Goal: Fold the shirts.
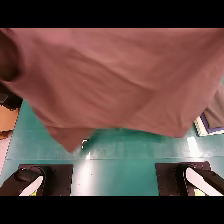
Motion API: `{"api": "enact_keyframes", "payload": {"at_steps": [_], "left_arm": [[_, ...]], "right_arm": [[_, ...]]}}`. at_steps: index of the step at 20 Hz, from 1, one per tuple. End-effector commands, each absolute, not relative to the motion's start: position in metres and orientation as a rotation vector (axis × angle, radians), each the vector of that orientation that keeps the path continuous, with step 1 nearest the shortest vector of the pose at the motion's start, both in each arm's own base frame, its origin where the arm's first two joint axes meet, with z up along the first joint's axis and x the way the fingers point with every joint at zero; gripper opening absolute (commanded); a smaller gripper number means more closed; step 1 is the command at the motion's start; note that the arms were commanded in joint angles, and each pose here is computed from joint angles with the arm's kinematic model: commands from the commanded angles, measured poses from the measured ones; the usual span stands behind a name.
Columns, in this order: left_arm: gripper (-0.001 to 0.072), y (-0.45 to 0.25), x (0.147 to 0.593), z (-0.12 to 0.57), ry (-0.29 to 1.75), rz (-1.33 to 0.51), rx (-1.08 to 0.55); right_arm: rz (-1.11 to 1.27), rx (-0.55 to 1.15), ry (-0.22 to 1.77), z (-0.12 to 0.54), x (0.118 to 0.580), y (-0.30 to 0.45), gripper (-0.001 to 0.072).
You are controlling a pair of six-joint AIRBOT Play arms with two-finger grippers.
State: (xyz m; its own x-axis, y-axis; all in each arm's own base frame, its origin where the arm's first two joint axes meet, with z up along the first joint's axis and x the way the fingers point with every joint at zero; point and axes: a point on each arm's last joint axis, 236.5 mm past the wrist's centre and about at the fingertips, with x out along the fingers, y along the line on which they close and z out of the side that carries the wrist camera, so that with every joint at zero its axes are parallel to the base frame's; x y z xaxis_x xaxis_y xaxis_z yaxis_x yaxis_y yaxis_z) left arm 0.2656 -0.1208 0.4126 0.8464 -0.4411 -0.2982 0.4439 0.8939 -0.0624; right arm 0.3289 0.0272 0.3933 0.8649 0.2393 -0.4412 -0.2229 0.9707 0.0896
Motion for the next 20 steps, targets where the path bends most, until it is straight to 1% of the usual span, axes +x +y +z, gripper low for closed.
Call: {"api": "enact_keyframes", "payload": {"at_steps": [1, 3, 5, 7, 9, 10, 11, 12, 14, 16, 18, 20], "left_arm": [[0.0028, -0.136, 0.318, 0.274, 0.714, -0.469, 0.037], [0.0028, -0.143, 0.35, 0.19, 0.872, -0.464, 0.058], [0.0028, -0.137, 0.382, 0.123, 0.948, -0.406, 0.086], [0.0028, -0.124, 0.417, 0.081, 0.969, -0.329, 0.124], [0.003, -0.113, 0.443, 0.063, 0.962, -0.254, 0.03], [0.014, -0.102, 0.453, 0.06, 0.95, -0.215, -0.016], [0.0449, -0.09, 0.459, 0.061, 0.939, -0.181, -0.058], [0.0559, -0.078, 0.46, 0.065, 0.942, -0.156, -0.094], [0.0559, -0.051, 0.45, 0.068, 1.005, -0.11, -0.149], [0.0559, -0.031, 0.42, 0.062, 1.124, -0.096, -0.174], [0.0559, -0.03, 0.39, 0.044, 1.222, -0.128, -0.196], [0.0559, -0.045, 0.364, 0.019, 1.273, -0.159, -0.264]], "right_arm": [[0.301, 0.08, 0.691, 0.324, 0.389, 0.03, 0.0018], [0.371, 0.102, 0.871, 0.257, 0.427, 0.05, 0.0018], [0.37, 0.099, 1.029, 0.186, 0.461, 0.061, 0.0018], [0.334, 0.091, 1.132, 0.124, 0.489, 0.066, 0.0018], [0.344, 0.09, 1.165, 0.09, 0.506, 0.078, 0.0022], [0.348, 0.096, 1.17, 0.079, 0.512, 0.082, 0.0171], [0.338, 0.113, 1.163, 0.075, 0.518, 0.083, 0.0383], [0.325, 0.131, 1.158, 0.075, 0.52, 0.083, 0.041], [0.321, 0.134, 1.162, 0.085, 0.512, 0.076, 0.0409], [0.353, 0.137, 1.192, 0.098, 0.491, 0.074, 0.0409], [0.405, 0.165, 1.2, 0.106, 0.468, 0.082, 0.0408], [0.445, 0.194, 1.223, 0.105, 0.441, 0.092, 0.0408]]}}
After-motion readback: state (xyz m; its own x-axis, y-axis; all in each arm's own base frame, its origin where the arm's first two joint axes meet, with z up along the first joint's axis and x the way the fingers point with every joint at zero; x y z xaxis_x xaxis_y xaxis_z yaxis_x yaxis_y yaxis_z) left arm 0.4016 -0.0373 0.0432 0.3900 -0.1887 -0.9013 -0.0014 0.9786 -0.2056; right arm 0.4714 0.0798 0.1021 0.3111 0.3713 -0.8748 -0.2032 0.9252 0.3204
